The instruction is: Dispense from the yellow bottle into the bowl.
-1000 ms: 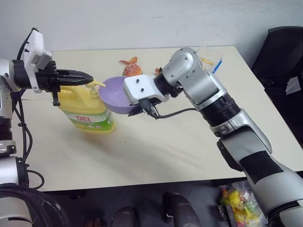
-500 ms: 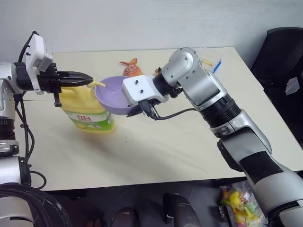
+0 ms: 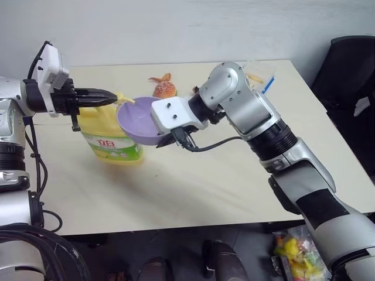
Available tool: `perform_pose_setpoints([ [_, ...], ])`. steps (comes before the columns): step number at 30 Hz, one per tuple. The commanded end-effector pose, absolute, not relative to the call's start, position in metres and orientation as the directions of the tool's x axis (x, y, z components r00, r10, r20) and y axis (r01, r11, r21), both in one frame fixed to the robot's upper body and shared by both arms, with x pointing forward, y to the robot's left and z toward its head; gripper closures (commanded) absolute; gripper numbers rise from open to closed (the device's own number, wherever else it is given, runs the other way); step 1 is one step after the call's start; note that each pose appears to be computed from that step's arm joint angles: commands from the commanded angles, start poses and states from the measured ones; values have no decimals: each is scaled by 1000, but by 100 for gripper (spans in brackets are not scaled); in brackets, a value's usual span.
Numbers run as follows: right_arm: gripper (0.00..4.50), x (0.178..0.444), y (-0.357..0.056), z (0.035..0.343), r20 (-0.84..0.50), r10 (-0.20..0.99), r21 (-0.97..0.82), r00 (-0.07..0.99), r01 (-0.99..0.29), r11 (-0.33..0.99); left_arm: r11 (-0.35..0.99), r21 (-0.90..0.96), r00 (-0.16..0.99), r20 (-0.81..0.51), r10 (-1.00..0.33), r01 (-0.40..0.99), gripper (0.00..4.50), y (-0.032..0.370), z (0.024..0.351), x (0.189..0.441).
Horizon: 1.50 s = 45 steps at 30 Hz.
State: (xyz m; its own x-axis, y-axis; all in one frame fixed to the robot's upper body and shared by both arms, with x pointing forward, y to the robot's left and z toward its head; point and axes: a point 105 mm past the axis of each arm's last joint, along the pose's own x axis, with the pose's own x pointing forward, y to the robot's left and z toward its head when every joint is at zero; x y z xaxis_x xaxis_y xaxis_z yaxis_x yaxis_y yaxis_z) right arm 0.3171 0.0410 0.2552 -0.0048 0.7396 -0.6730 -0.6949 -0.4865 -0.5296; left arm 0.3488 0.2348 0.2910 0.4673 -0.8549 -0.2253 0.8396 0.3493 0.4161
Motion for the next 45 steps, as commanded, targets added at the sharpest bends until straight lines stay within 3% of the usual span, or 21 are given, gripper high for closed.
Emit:
perform_pose_setpoints([
  [1, 450, 311, 43, 266, -658, 753, -568, -2, -655, -499, 376, 331, 476, -307, -824, 865, 445, 243, 278, 350],
  [7, 450, 310, 44, 264, -660, 752, -570, -7, -647, -507, 379, 345, 465, -215, -859, 859, 445, 242, 318, 339],
  [11, 450, 311, 45, 264, -659, 752, -573, -7, -643, -508, 373, 386, 483, -241, -842, 844, 445, 244, 319, 339],
  [18, 450, 311, 44, 262, -664, 748, -576, 0, -638, -512, 372, 362, 455, -175, -873, 854, 445, 243, 334, 333],
  [26, 450, 314, 35, 258, -662, 749, -580, 23, -649, -493, 269, 315, 340, -199, -919, 910, 445, 242, 348, 289],
  [31, 450, 326, -5, 233, -656, 746, -584, 117, -704, -404, 249, 329, 322, -190, -927, 911, 445, 231, 360, 252],
  [34, 450, 338, -35, 205, -660, 719, -599, 216, -729, -332, 231, 309, 306, -221, -926, 923, 385, 225, 355, 234],
  [39, 450, 352, -79, 156, -668, 663, -598, 339, -775, -206, 188, 263, 264, -291, -920, 946, 245, 212, 335, 215],
  [45, 450, 369, -104, 114, -628, 617, -635, 473, -771, -55, 171, 237, 245, -333, -910, 957, 87, 203, 315, 211],
])
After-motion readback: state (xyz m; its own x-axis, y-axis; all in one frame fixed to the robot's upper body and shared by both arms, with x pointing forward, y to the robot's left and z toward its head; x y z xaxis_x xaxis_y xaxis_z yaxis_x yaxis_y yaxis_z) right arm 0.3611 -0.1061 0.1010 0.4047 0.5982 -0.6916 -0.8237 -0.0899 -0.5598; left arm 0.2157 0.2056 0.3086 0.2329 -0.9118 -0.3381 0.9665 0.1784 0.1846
